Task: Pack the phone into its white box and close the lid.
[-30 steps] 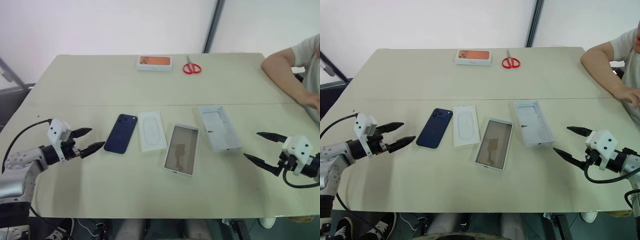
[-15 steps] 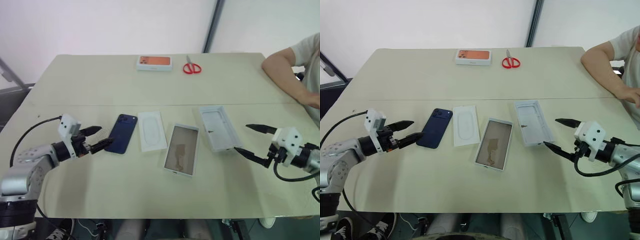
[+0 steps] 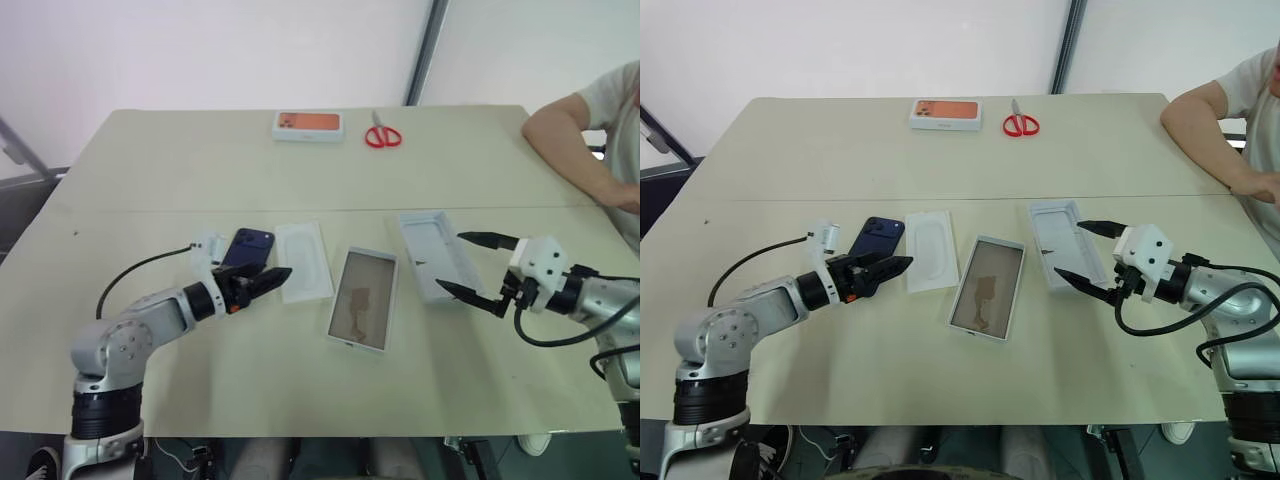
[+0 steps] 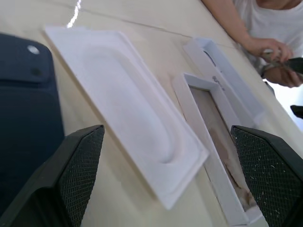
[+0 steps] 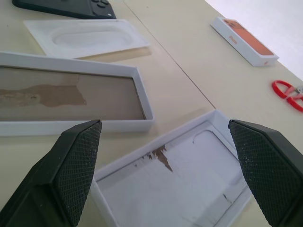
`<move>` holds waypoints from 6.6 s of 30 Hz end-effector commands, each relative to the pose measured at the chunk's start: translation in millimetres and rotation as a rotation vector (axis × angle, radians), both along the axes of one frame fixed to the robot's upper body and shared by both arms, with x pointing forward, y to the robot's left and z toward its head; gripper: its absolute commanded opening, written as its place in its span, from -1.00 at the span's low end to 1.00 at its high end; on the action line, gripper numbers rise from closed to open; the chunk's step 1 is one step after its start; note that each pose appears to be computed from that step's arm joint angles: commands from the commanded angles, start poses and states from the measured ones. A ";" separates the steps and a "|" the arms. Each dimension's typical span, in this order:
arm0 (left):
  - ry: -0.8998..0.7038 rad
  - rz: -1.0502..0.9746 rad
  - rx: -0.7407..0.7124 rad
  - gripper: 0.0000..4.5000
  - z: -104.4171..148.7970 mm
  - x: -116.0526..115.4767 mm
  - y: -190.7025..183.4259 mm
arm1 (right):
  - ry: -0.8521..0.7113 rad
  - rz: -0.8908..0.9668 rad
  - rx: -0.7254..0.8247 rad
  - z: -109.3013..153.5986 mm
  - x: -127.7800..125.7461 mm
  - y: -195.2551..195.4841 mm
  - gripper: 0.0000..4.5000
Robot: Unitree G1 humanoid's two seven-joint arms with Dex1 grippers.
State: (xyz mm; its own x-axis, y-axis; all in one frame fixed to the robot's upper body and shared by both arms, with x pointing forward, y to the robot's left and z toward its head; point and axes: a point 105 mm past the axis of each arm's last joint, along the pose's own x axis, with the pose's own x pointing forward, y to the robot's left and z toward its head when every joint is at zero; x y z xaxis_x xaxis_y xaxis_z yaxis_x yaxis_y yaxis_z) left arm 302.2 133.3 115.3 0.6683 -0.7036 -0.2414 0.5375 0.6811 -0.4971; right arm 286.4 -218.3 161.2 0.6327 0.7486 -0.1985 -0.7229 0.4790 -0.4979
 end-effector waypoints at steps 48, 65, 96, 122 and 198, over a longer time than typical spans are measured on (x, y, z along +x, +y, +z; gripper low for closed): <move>0.264 0.085 -0.137 -0.98 -24.8 10.1 -25.6 | -0.004 0.067 0.085 5.8 -2.6 28.8 1.00; 0.206 0.022 -0.231 -1.00 7.1 14.7 -16.7 | 0.344 0.265 0.011 -71.9 -54.0 98.7 0.76; 0.234 -0.022 -0.347 -1.00 22.3 9.5 -32.8 | 0.102 0.415 -0.179 -65.1 18.5 114.8 0.02; 0.302 -0.050 -0.289 -1.00 -4.3 17.5 -79.6 | 0.056 0.069 0.056 -19.7 14.3 44.7 0.62; -0.439 -0.122 0.206 0.97 30.5 12.9 -10.4 | 0.102 0.172 -0.135 -54.7 51.0 142.8 -0.97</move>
State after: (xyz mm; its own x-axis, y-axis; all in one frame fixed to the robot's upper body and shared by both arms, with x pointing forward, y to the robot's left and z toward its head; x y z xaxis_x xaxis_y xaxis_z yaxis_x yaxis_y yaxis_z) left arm 313.5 124.0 135.5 0.6480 -0.7508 -0.1282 0.7431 0.6601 -0.1101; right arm 332.7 -75.8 94.4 0.4460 0.8082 -0.3846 -0.8591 0.2661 -0.4371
